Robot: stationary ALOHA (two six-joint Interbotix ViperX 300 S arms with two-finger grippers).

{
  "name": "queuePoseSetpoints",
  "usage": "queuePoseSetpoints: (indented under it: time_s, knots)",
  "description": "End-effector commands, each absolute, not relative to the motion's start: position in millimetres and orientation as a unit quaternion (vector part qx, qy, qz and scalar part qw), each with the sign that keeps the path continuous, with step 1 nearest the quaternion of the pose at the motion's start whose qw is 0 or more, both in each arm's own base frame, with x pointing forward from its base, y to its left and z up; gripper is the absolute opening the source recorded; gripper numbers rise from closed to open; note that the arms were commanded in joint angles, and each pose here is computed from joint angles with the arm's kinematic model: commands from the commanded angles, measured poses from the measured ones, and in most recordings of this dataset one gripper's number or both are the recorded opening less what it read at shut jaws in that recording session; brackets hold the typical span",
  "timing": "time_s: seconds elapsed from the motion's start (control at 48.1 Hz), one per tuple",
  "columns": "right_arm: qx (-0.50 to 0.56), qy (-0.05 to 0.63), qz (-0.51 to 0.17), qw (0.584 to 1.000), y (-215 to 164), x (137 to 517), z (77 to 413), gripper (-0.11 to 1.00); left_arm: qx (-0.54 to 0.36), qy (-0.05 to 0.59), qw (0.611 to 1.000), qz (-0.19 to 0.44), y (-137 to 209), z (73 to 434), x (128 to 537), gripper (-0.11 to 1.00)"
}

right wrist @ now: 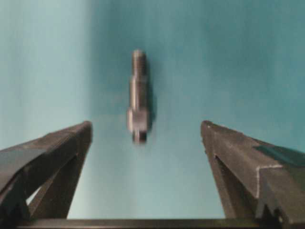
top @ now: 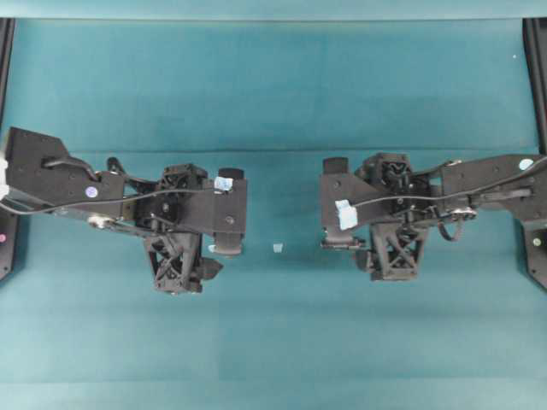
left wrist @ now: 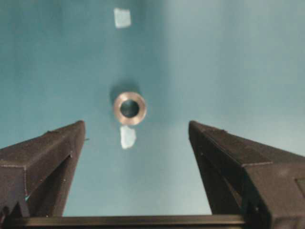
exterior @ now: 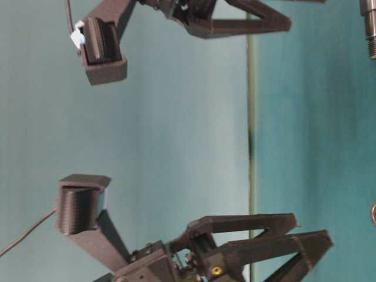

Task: Insert the washer onto the shaft with both hands.
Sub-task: 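Lower both open grippers toward the washer and the shaft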

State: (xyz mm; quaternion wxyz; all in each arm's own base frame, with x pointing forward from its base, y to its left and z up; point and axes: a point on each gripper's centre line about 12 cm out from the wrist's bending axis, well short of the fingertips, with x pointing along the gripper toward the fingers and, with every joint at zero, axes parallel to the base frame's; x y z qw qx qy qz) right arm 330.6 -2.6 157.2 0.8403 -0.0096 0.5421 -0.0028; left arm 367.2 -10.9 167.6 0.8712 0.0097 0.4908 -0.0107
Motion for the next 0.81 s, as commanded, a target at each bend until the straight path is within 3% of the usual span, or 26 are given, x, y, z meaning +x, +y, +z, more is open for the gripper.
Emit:
queuePoseSetpoints:
  time_s: [0.0, 0.789]
  knots:
    - [-0.002, 0.531, -0.008, 0.847, -3.5, 334.4, 158.4, 0.88, 0.011, 0.487, 0.873, -0.01, -10.3, 167.6, 368.8, 0.92]
    - [0.003, 0.553, -0.01, 0.833, -4.2, 328.2, 121.4, 0.87, 0.008, 0.506, 0.862, -0.006, -6.8, 120.7, 381.5, 0.91]
